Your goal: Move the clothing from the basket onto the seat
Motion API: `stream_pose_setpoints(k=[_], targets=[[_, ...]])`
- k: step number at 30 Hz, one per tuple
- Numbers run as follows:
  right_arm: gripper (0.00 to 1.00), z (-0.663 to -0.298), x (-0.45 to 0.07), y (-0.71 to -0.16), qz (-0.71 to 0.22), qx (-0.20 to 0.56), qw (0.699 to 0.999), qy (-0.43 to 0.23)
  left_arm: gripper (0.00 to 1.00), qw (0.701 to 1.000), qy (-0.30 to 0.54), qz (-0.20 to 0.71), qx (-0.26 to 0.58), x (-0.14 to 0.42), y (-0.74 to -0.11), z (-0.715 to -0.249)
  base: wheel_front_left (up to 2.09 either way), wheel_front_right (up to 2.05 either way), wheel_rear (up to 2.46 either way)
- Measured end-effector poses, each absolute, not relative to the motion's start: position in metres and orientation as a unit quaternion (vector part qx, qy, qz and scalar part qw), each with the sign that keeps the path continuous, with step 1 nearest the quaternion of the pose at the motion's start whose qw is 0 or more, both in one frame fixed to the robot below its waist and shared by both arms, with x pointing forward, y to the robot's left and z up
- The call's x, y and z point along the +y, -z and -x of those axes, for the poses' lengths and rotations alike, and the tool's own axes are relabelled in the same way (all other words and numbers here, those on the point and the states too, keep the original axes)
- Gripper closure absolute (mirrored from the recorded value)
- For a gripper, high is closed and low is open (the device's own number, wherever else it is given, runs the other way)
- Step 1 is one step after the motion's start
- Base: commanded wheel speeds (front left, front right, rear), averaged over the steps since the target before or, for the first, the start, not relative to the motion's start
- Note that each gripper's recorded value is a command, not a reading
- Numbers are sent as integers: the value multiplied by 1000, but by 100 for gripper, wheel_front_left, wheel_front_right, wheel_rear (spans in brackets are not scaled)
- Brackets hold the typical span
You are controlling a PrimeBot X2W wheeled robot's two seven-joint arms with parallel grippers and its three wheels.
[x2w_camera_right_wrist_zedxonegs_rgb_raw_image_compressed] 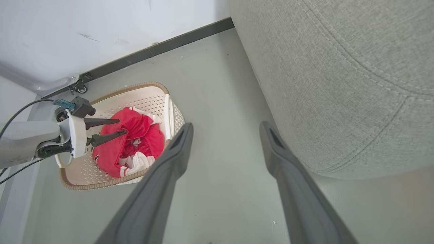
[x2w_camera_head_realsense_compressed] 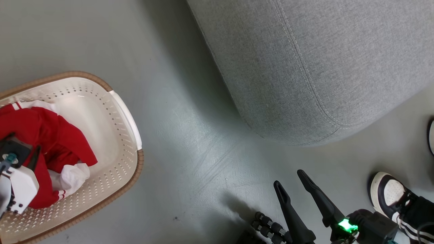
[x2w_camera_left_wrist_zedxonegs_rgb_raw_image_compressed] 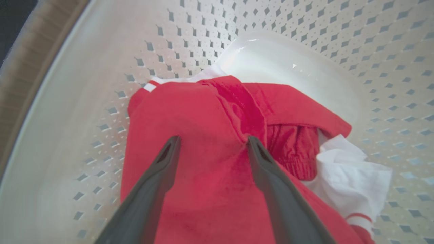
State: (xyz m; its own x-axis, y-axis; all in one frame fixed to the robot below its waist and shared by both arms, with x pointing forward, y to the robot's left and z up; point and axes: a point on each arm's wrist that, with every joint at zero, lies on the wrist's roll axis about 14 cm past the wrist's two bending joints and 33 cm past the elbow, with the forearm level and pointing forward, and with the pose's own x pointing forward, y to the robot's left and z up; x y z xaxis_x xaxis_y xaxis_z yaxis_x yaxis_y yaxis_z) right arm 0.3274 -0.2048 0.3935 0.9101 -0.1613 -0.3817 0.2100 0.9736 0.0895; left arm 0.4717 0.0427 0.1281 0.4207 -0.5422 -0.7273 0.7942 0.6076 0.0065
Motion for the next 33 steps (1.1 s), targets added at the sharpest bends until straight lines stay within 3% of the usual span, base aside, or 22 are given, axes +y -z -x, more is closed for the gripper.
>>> stream_pose_setpoints(k=[14, 15, 16, 33], targets=[[0, -328, -207, -388, -58, 200, 973, 101, 0, 815, 401, -193, 370, 48, -108, -483, 0, 0, 0], [0, -328, -207, -388, -59, 200, 973, 101, 52, 813, 403, -193, 373, 48, -106, -480, 0, 0, 0], [0, -328, -208, -388, -61, 200, 972, 102, 97, 812, 403, -190, 379, 48, -104, -478, 0, 0, 0], [0, -356, -210, -404, -68, 148, 983, 87, 100, 807, 408, -187, 383, 48, -105, -471, 0, 0, 0]])
